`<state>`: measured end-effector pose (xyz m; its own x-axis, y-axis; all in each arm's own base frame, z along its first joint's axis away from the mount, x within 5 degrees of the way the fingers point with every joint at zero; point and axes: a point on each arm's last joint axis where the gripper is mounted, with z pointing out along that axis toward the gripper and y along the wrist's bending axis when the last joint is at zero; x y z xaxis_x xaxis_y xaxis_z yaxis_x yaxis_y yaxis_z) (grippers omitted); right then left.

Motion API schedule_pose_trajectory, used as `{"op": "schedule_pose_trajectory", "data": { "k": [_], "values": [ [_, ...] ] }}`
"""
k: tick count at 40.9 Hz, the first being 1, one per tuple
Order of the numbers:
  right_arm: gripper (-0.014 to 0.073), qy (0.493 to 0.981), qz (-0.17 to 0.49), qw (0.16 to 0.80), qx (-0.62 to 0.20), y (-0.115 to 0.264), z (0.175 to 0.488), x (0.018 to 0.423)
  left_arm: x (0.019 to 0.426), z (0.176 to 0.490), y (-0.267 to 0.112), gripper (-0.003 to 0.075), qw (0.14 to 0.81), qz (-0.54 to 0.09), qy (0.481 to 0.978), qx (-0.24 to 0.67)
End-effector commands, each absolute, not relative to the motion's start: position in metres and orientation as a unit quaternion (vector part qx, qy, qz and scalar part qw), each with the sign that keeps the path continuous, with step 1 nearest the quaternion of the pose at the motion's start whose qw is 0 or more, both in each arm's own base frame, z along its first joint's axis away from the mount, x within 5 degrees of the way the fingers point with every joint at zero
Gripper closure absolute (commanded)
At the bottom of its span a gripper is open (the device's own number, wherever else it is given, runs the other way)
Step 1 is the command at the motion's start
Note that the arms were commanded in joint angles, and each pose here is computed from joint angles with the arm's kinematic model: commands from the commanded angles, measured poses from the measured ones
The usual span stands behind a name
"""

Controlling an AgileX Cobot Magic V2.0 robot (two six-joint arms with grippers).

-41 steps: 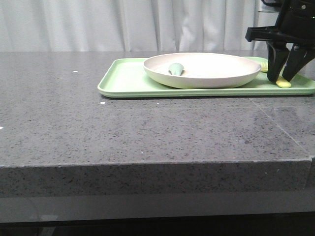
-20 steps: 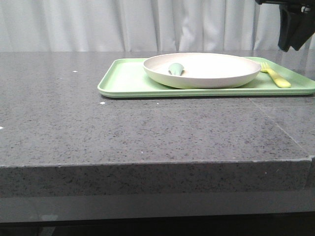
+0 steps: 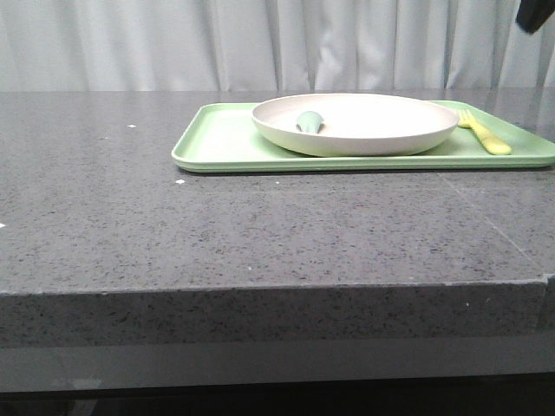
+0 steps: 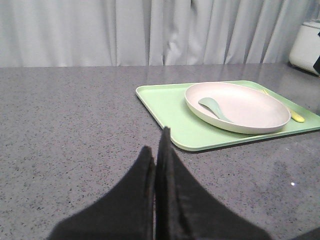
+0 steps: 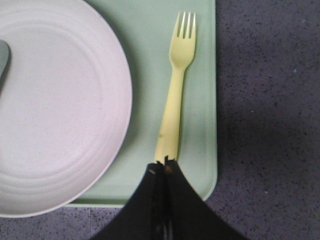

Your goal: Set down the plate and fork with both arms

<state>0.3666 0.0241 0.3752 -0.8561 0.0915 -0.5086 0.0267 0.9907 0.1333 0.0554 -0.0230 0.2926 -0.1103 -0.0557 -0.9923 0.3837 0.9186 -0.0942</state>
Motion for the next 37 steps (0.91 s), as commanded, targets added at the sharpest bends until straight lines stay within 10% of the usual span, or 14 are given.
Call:
{"op": "schedule_pose_trajectory", "data": {
  "k": [1, 13, 37],
  "values": [
    [0.0708, 0.939, 0.060, 0.338, 0.025, 0.020, 0.422, 0.336, 0.055, 0.308, -0.024, 0.0738, 0.688, -0.178, 0.694, 0.113],
    [0.0708, 0.900, 0.054, 0.433, 0.001, 0.017, 0.440, 0.251, 0.055, 0.308, -0.024, 0.0738, 0.688, -0.178, 0.694, 0.113],
    [0.0708, 0.787, 0.047, 0.616, -0.001, 0.007, 0.344, 0.096, 0.055, 0.308, -0.024, 0.0738, 0.688, -0.178, 0.694, 0.113]
  ]
}}
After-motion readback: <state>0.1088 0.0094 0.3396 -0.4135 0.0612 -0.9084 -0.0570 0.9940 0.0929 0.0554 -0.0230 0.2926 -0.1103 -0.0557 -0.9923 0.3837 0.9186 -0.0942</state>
